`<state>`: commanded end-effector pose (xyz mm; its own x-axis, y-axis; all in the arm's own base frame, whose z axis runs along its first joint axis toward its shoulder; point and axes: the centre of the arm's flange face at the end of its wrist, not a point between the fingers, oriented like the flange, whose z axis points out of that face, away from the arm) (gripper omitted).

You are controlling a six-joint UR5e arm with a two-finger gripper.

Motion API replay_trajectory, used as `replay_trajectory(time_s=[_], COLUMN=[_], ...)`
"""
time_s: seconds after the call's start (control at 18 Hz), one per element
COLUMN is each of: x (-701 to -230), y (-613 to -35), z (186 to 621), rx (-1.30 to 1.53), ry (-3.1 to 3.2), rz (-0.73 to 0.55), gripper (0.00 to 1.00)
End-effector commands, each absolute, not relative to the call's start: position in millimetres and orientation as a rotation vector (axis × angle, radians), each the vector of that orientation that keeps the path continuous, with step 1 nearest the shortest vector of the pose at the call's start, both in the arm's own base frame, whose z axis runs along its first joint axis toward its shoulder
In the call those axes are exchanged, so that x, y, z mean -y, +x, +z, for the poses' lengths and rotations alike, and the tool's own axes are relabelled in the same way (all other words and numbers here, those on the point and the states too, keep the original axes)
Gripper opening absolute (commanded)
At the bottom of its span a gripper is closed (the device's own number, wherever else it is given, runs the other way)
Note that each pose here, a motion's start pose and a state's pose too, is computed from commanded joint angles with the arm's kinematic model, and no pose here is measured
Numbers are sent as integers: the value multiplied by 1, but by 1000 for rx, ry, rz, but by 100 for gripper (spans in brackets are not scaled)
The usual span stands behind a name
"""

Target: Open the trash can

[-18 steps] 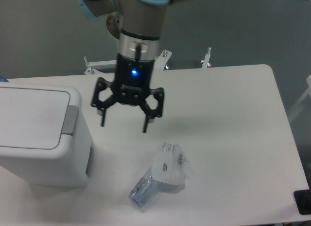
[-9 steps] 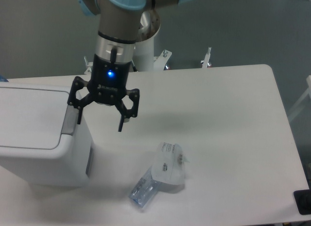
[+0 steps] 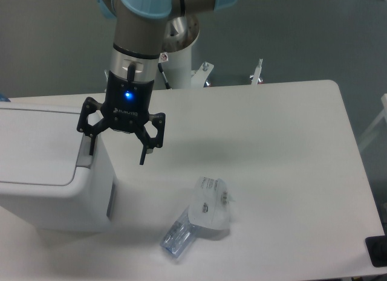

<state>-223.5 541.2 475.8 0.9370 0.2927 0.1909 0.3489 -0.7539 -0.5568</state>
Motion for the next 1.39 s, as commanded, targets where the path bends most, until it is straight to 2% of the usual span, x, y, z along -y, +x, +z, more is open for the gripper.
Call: replay_trajectory(time_s=[1.06,1.39], x=[-546,-545], y=[-215,-217], z=[471,492], rx=[450,437], ry=[-2488,-2453], rz=[-139,-110], gripper=[100,100])
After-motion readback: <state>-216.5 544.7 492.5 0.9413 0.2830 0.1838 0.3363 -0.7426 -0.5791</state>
